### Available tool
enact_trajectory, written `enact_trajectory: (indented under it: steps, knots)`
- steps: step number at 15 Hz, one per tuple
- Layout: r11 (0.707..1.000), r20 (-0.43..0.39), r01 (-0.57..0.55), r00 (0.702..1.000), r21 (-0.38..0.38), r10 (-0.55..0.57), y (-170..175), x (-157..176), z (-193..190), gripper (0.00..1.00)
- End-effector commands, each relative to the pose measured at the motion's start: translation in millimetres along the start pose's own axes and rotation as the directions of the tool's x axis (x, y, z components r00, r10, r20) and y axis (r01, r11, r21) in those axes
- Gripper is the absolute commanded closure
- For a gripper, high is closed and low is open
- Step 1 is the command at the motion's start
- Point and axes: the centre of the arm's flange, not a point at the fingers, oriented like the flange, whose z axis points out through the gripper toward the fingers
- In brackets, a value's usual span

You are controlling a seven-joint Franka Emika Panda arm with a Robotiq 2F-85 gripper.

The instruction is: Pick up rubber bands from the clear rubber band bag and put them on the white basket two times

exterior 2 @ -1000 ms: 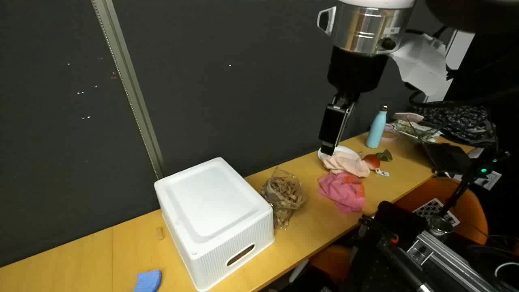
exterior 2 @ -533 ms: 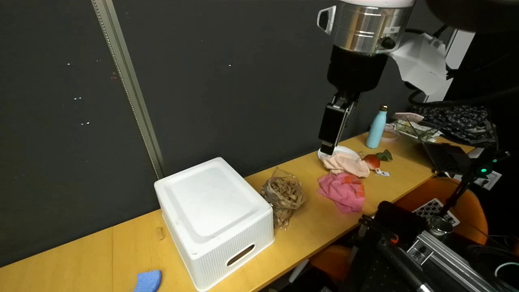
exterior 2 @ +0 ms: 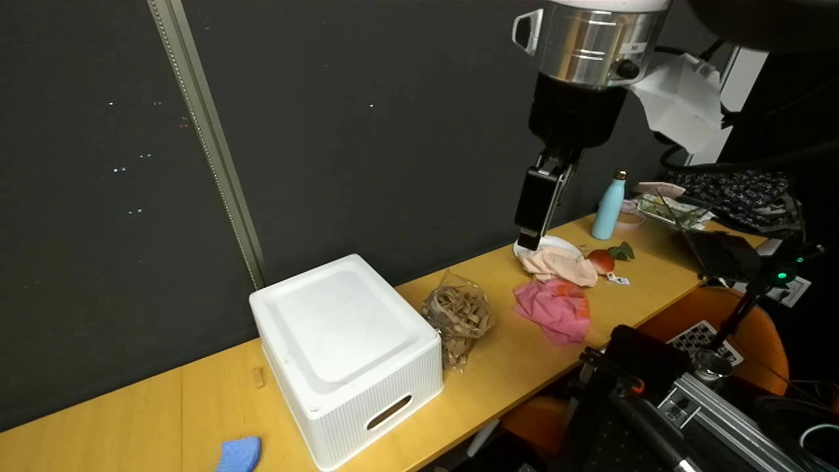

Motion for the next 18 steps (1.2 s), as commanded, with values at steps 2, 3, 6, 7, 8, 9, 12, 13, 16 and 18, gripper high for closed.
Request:
enact_trajectory:
  steps: [2,3,6,7,8,9,12,13,16,18]
  knots:
    - [0.999,-0.092,0.047,0.995,-0.017,-0.048,-4,5,-36,0.0]
    - [0.998,-0.126,0.058,0.99,-0.033,-0.062,-3,7,-40,0.0]
    - [0.997,-0.23,0.057,0.971,-0.055,-0.068,12,15,-38,0.0]
    - [0.998,-0.259,0.048,0.964,-0.052,-0.06,18,17,-28,0.0]
    - [0.999,-0.274,0.033,0.961,-0.04,-0.043,23,20,-18,0.0]
    - [1.0,-0.281,0.016,0.96,-0.017,-0.02,28,23,-4,0.0]
    - [1.0,-0.277,-0.014,0.961,0.015,0.017,45,27,41,0.0]
    - [0.999,-0.274,-0.023,0.961,0.022,0.029,50,27,54,0.0]
    - [0.998,-0.24,-0.053,0.969,0.045,0.062,72,29,92,0.0]
    - [0.995,-0.2,-0.079,0.976,0.069,0.091,83,30,112,0.0]
